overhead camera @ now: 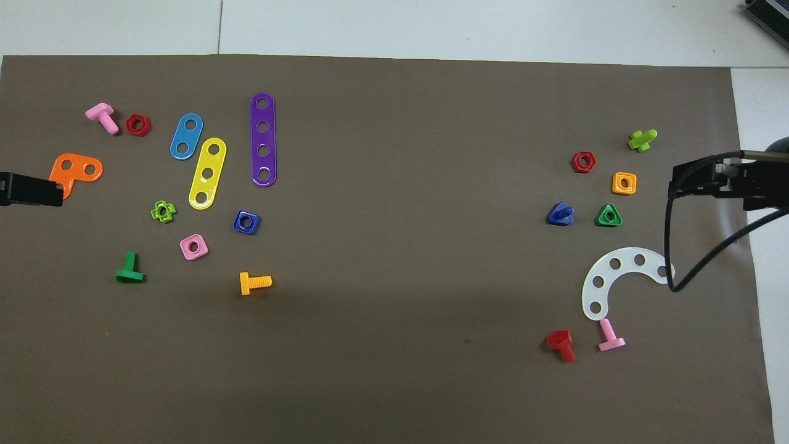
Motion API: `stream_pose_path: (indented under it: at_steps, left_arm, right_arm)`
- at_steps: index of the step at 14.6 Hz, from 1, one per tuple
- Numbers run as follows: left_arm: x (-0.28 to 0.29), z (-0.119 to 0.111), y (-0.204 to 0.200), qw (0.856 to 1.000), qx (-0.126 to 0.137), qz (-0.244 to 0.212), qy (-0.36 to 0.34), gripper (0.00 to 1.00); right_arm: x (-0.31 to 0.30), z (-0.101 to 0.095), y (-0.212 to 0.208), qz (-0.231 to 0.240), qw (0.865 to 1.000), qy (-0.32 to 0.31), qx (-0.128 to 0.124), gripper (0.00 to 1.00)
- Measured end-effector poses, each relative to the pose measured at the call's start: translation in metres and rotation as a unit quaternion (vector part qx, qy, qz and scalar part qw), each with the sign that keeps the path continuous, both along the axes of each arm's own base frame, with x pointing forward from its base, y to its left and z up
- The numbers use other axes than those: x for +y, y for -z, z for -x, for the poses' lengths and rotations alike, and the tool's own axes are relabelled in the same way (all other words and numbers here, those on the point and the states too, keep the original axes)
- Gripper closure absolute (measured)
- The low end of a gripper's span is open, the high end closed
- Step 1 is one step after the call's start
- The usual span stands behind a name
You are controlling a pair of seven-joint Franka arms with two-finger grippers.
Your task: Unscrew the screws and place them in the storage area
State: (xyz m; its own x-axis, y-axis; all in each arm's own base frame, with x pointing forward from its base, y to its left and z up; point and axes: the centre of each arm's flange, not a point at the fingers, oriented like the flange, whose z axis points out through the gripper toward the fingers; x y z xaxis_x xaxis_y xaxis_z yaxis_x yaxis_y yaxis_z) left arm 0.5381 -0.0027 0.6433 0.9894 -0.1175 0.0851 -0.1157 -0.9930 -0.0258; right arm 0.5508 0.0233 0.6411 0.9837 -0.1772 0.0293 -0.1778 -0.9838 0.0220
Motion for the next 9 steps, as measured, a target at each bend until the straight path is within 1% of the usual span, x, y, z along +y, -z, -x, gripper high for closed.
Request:
stream_pose_path:
  at_steps: [3,9]
  left_arm:
    - [0.001,0.001,-0.001,1.0,0.001,0.014,-0.004,0.0]
    - [-0.004,0.001,-0.001,1.0,0.003,0.018,-0.008,0.0]
  right_arm:
    - [0.002,-0.003,0.004,0.0,1.0,-0.002,0.004,0.0]
    - [0.005,-0.006,0.015,0.0,1.0,-0.012,0.014,0.0]
